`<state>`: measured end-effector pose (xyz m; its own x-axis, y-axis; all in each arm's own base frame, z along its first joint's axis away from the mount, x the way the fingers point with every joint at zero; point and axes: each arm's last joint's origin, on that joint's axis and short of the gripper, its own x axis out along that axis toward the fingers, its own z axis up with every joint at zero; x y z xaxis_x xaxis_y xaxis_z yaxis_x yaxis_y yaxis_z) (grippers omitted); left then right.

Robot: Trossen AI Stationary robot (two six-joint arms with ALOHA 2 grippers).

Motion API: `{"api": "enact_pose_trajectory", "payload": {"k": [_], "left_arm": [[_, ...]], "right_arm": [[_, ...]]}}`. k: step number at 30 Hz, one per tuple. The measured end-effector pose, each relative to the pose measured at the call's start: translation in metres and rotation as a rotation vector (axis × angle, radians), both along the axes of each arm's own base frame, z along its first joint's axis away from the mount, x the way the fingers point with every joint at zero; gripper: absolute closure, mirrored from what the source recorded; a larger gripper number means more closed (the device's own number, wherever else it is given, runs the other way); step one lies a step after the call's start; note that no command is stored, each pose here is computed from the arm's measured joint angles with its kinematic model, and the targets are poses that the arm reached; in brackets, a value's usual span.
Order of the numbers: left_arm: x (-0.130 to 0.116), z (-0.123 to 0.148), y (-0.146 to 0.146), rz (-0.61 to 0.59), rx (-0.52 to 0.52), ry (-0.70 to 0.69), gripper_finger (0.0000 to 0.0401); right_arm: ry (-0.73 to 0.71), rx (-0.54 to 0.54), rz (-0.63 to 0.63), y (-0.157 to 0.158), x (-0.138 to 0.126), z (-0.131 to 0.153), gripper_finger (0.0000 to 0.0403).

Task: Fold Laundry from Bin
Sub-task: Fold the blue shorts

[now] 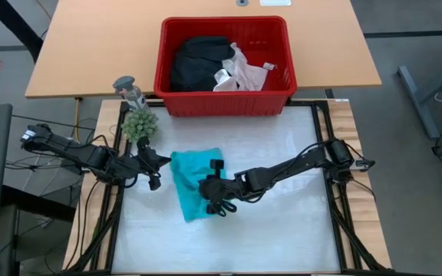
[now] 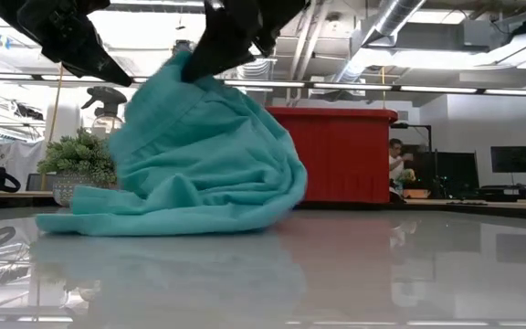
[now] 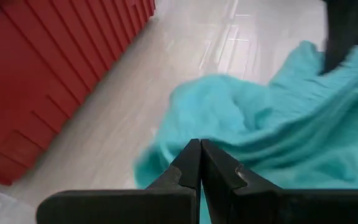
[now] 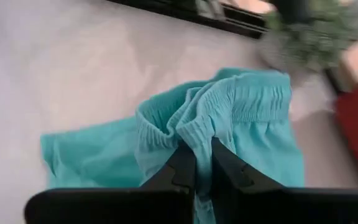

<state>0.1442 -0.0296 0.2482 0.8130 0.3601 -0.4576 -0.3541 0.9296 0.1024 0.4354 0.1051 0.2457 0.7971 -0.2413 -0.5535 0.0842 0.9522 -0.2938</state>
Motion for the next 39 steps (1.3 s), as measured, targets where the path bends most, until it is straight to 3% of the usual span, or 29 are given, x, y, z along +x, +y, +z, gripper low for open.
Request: {"api": "enact_pose_trajectory", "payload": {"k": [7, 11, 19, 24, 30, 35, 39], "left_arm": [[0.0, 0.0, 0.0, 0.014, -0.026, -0.012, 0.0401], [0.0, 0.001, 0.0, 0.021, -0.041, -0.025, 0.0401], [0.013, -0.025, -0.005, -0.028, -0.067, -0.151, 0.0401], [0.019, -0.047, -0.008, -0.058, -0.105, -0.209, 0.0401], [0.026, -0.06, -0.01, -0.056, -0.099, -0.221, 0.0401], [0.035, -0.067, -0.012, -0.05, -0.078, -0.213, 0.0401], [0.042, -0.078, -0.015, -0.047, -0.08, -0.167, 0.0401]], "right_arm": [[0.07, 0.211, 0.177, 0.009, 0.002, -0.011, 0.0341], [0.119, 0.28, 0.219, 0.017, 0.001, -0.022, 0.0315], [0.147, 0.312, 0.267, 0.049, -0.011, -0.021, 0.0197], [0.105, 0.238, 0.231, 0.069, -0.02, -0.016, 0.0172], [-0.077, 0.029, -0.055, 0.051, -0.01, -0.008, 0.0213], [-0.076, 0.074, -0.137, 0.026, 0.003, -0.02, 0.0305], [-0.036, 0.075, -0.117, 0.031, 0.006, -0.036, 0.0382]]}}
